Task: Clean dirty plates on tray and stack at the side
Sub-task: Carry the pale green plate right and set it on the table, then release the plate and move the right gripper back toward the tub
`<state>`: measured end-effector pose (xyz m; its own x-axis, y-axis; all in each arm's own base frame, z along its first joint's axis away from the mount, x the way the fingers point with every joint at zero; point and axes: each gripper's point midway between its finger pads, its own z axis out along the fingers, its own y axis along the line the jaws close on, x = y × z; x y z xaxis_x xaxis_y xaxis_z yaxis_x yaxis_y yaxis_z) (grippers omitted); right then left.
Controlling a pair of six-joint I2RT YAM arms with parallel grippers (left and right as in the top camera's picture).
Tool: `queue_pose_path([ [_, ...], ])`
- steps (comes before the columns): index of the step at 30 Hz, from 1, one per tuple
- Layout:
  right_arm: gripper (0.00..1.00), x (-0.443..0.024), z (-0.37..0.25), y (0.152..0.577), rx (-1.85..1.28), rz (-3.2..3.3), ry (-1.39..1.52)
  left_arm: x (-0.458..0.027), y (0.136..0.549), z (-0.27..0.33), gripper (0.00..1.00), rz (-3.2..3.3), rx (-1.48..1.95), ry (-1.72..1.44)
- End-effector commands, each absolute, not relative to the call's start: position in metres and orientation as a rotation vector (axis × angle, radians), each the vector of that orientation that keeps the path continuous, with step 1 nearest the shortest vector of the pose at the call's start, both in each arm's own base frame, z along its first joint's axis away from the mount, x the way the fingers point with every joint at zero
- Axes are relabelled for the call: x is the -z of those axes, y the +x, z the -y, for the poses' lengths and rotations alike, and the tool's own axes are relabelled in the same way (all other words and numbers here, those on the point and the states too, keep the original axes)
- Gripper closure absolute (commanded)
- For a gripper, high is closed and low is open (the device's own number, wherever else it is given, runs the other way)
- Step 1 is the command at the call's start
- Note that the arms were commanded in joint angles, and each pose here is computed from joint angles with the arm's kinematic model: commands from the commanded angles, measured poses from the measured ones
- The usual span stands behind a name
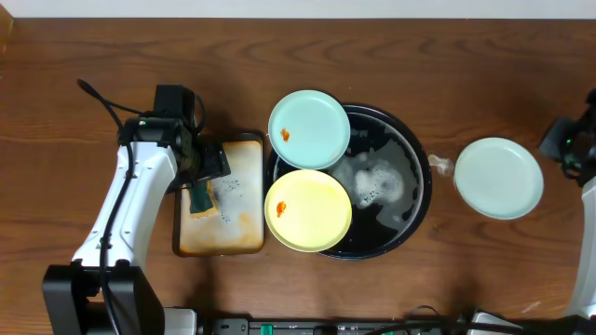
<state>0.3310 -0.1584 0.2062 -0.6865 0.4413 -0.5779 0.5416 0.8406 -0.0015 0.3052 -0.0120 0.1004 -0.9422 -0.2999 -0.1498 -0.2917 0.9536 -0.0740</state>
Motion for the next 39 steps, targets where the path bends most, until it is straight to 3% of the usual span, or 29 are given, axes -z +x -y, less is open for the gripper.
queue_pose_path([
  [1, 0.99, -0.215, 0.164, 0.335, 0.234, -2.412, 0.714, -0.097, 0.303, 0.012, 0.15, -2.961, 0.075, -0.458],
  [5, 0.99, -0.195, 0.155, 0.339, 0.159, -2.485, 0.686, -0.097, 0.303, 0.011, 0.15, -2.961, 0.075, -0.458],
  [11, 0.98, -0.185, 0.086, 0.351, -0.337, -2.562, 0.441, -0.097, 0.303, 0.011, 0.15, -2.961, 0.075, -0.458],
  [13, 0.9, -0.195, 0.064, 0.355, -0.477, -2.523, 0.356, -0.097, 0.303, 0.012, 0.15, -2.961, 0.075, -0.458],
  [15, 0.75, -0.207, 0.04, 0.356, -0.614, -2.485, 0.286, -0.097, 0.303, 0.009, 0.15, -2.959, 0.055, -0.458],
  [20, 0.63, -0.213, -0.007, 0.339, -0.718, -2.533, 0.111, -0.097, 0.305, 0.003, 0.15, -2.941, 0.001, -0.461],
  [35, 0.58, -0.202, -0.078, 0.319, -0.669, -2.662, -0.141, -0.1, 0.302, 0.048, 0.15, -2.959, 0.362, -0.617],
  [39, 0.69, -0.193, -0.091, 0.311, -0.647, -2.715, -0.193, -0.099, 0.296, 0.057, 0.16, -2.988, 0.36, -0.578],
])
